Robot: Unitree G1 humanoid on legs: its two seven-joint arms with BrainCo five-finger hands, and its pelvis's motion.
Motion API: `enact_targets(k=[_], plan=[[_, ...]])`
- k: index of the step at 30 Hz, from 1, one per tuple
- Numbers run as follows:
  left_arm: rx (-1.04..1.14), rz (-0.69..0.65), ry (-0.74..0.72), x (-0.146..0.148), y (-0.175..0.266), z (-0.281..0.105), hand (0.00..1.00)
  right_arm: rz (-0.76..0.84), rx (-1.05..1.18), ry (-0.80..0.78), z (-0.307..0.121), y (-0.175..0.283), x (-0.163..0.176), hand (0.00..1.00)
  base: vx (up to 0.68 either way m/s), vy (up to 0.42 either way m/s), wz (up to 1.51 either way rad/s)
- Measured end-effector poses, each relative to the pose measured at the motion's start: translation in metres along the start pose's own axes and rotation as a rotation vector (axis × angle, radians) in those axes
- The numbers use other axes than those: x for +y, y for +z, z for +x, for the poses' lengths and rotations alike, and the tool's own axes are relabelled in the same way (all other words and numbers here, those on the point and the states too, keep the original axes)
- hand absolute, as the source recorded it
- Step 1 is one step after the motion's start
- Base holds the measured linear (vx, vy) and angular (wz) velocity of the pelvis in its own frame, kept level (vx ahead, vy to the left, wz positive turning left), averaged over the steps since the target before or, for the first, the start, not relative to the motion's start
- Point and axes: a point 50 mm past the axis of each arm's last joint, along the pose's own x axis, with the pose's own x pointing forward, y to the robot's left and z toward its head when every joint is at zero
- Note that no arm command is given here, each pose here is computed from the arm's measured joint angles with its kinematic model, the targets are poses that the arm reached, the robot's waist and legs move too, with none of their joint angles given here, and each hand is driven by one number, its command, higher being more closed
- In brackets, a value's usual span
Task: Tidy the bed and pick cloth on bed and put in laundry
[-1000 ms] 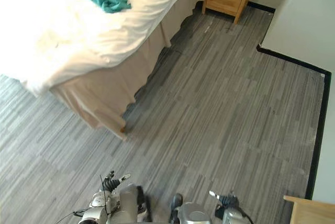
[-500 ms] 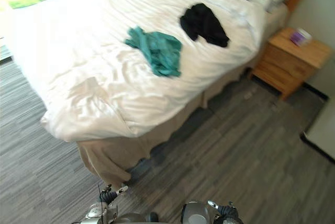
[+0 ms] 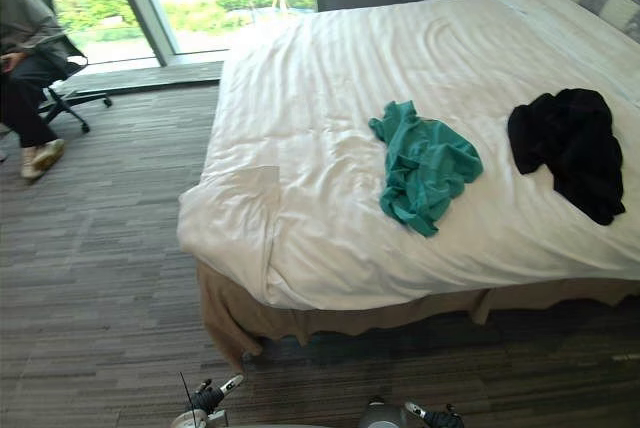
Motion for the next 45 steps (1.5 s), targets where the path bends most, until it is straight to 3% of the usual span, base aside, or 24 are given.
enact_targets(k=[7,11,13,20,26,33,38,45], plan=[[0.008,-0.311,0.102,0.024,0.007,0.004,0.00,0.089,0.044,-0.042,-0.002,-0.014,-0.005,0.00,-0.13,0.043,0.10],[-0.124,-0.570,0.281,0.089,0.041,0.007,0.00,0.131,0.077,-0.057,-0.006,-0.029,-0.009,0.00,-0.16,0.033,-0.22],[-0.256,-0.680,0.359,0.125,0.079,0.006,0.00,0.131,0.084,-0.077,-0.008,-0.036,-0.016,0.00,-0.11,0.006,-0.16],[-0.609,-0.796,0.368,0.159,0.209,-0.015,0.00,0.154,0.074,-0.115,-0.010,-0.039,-0.031,0.00,-0.04,-0.034,0.02],[-0.980,-0.636,0.365,0.169,0.327,-0.077,0.00,0.182,0.069,-0.119,-0.011,-0.041,-0.033,0.00,0.05,0.003,0.01],[-1.259,-0.184,0.485,0.136,0.416,-0.149,0.00,0.212,0.058,-0.115,-0.012,-0.042,-0.034,0.00,0.10,0.057,0.05],[-1.386,-0.060,0.520,0.117,0.461,-0.199,0.00,0.225,-0.004,-0.071,-0.005,-0.015,-0.018,0.00,0.01,0.023,-0.15],[-1.436,-0.014,0.490,0.105,0.489,-0.235,0.00,0.204,-0.072,-0.011,-0.003,0.009,0.002,0.00,-0.09,-0.026,-0.21]])
